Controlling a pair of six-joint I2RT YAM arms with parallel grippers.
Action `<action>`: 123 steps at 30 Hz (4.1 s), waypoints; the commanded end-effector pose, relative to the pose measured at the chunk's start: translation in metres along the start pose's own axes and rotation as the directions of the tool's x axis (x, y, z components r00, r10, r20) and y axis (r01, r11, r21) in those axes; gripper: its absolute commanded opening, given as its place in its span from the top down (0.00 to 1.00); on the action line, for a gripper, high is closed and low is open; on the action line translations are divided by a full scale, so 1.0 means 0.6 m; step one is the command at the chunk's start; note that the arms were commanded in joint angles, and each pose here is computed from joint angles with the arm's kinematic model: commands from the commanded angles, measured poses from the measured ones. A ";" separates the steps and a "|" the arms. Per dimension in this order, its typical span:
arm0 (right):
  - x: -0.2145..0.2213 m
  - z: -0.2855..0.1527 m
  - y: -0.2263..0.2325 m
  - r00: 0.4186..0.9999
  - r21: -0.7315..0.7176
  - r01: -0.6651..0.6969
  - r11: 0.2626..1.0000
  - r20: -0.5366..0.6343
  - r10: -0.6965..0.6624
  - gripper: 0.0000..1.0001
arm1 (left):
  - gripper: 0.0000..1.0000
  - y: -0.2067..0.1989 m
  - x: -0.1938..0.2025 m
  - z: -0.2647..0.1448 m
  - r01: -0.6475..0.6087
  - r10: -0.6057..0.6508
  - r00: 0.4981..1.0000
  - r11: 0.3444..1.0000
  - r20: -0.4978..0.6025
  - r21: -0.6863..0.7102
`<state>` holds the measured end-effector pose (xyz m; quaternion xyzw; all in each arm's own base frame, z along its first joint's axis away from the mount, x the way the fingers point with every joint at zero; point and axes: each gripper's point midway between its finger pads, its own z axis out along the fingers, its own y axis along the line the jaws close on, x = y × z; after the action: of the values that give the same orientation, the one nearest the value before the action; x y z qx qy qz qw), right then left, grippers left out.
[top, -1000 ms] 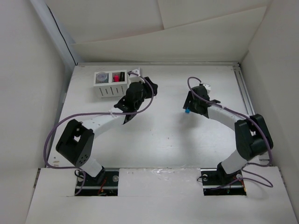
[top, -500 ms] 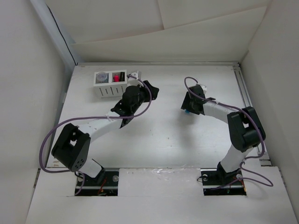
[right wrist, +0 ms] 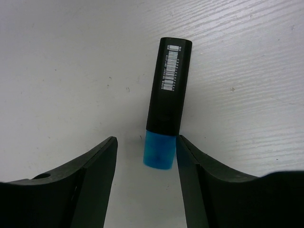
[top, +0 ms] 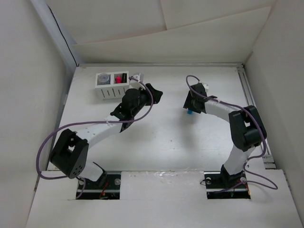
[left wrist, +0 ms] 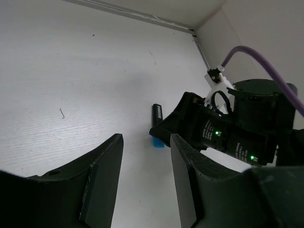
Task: Sort the stationery into containers
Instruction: Pick up the pen from the center of the board.
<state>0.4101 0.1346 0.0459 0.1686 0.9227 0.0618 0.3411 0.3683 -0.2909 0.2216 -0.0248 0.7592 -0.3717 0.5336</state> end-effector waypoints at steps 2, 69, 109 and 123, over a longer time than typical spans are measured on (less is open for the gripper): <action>-0.017 -0.005 0.008 1.000 0.010 0.022 1.000 0.002 -0.022 0.42 | 0.59 -0.045 -0.058 -0.039 0.003 -0.012 0.995 0.996 0.094 0.090; 0.088 -0.214 0.220 0.958 -0.492 0.274 0.827 0.062 -0.280 0.83 | 0.42 0.052 0.065 -0.025 0.189 -0.146 0.953 0.972 -0.264 0.143; 0.091 -0.287 0.295 0.935 -0.612 0.341 0.714 0.140 -0.326 0.37 | 0.97 0.089 0.046 0.010 0.152 -0.144 0.969 0.988 -0.200 0.024; 0.025 -0.323 0.224 0.945 -0.565 0.325 0.759 0.221 -0.240 0.27 | 0.98 0.171 -0.154 -0.021 0.160 -0.152 0.985 0.981 0.077 -0.109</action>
<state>0.2995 0.2847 0.2111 -0.0994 0.8508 0.2997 0.4201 0.4057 -0.2204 0.1779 -0.0807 0.8047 -0.3719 0.4556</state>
